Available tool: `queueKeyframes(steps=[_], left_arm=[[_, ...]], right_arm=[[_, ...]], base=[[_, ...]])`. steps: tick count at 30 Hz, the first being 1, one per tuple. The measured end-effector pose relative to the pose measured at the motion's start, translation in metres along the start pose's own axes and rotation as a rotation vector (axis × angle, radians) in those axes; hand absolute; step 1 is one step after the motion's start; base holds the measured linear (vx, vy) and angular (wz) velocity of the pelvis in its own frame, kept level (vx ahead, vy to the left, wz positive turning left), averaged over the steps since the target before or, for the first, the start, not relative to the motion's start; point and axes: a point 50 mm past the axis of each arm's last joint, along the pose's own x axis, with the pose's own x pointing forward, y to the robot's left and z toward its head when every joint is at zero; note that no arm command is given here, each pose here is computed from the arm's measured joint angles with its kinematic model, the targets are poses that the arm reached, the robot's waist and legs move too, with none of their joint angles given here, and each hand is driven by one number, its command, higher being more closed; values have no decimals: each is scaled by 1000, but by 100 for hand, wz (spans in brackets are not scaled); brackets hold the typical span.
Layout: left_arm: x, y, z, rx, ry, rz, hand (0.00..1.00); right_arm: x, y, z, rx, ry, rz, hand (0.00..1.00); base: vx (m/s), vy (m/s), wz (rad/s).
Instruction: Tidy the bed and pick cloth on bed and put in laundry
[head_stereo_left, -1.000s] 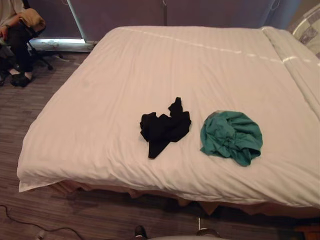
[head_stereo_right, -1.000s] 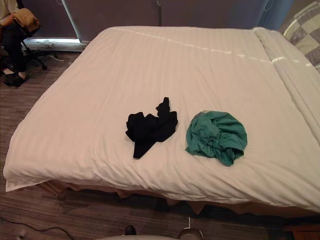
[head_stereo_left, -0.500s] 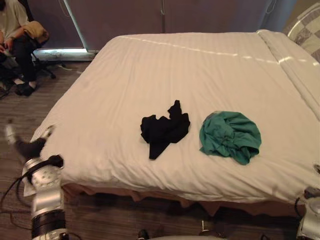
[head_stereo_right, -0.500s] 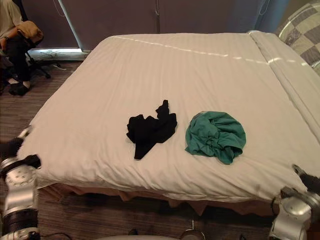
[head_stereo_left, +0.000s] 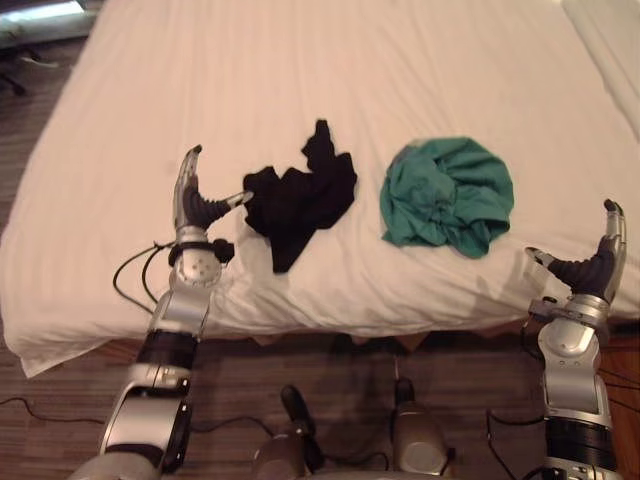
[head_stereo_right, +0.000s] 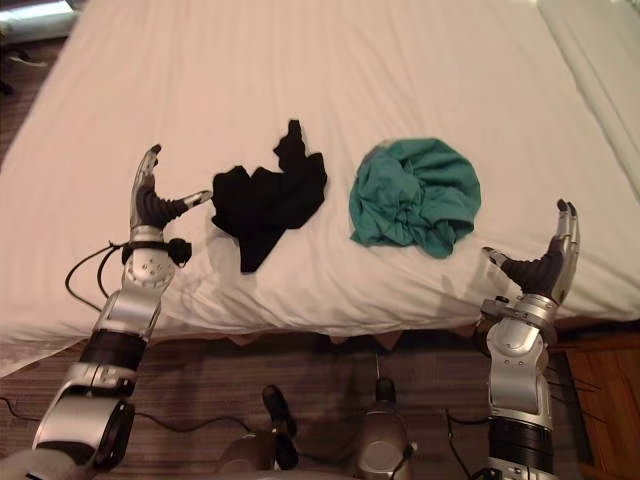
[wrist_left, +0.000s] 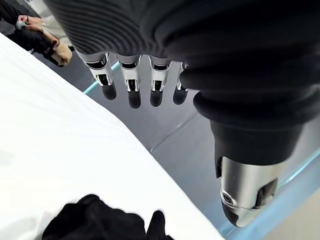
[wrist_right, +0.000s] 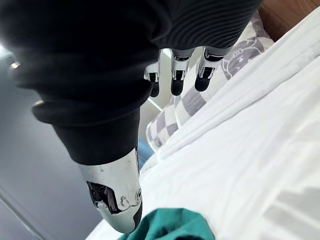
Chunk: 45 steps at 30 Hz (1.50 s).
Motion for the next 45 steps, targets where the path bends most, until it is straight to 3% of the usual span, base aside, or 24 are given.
queueKeyframes(steps=[5, 6, 14, 19, 24, 28, 31, 34, 35, 40, 45], left_arm=[[25, -9, 10, 101, 14, -42, 0], [28, -8, 11, 125, 14, -46, 100], [63, 17, 29, 347, -29, -37, 100], [60, 4, 36, 358, -71, -118, 100], [27, -25, 38, 207, -170, -210, 100], [-25, -39, 22, -5, -199, -301, 100], [-64, -39, -5, -164, -90, -329, 100], [-104, -33, -55, -230, 154, -335, 100], [-119, -29, -72, -247, 245, -319, 100], [-162, -16, -105, -362, 470, -250, 100], [-158, -23, -79, -511, 392, -241, 100]], right_arm=[[-1, 2, 19, 41, -87, 5, 0], [-1, 3, 22, 48, -100, 11, 0], [0, 9, 52, 123, -224, 24, 0], [26, 16, 72, 139, -294, 11, 0], [78, 10, 77, 33, -294, -26, 0], [127, -11, 73, -71, -225, -64, 0], [151, -31, 62, -150, -146, -73, 0], [161, -39, 38, -163, 0, -57, 0], [163, -45, 33, -157, 29, -64, 100], [167, -69, 9, -185, 144, -72, 100], [158, -63, -2, -144, 169, -63, 100]], base=[[17, -14, -26], [32, -23, -19], [49, -39, -16], [37, -54, 12], [46, -58, 32], [85, -66, 45], [86, -63, 40], [71, -49, 24], [102, -74, 26], [51, -42, 23], [9, -59, 10]])
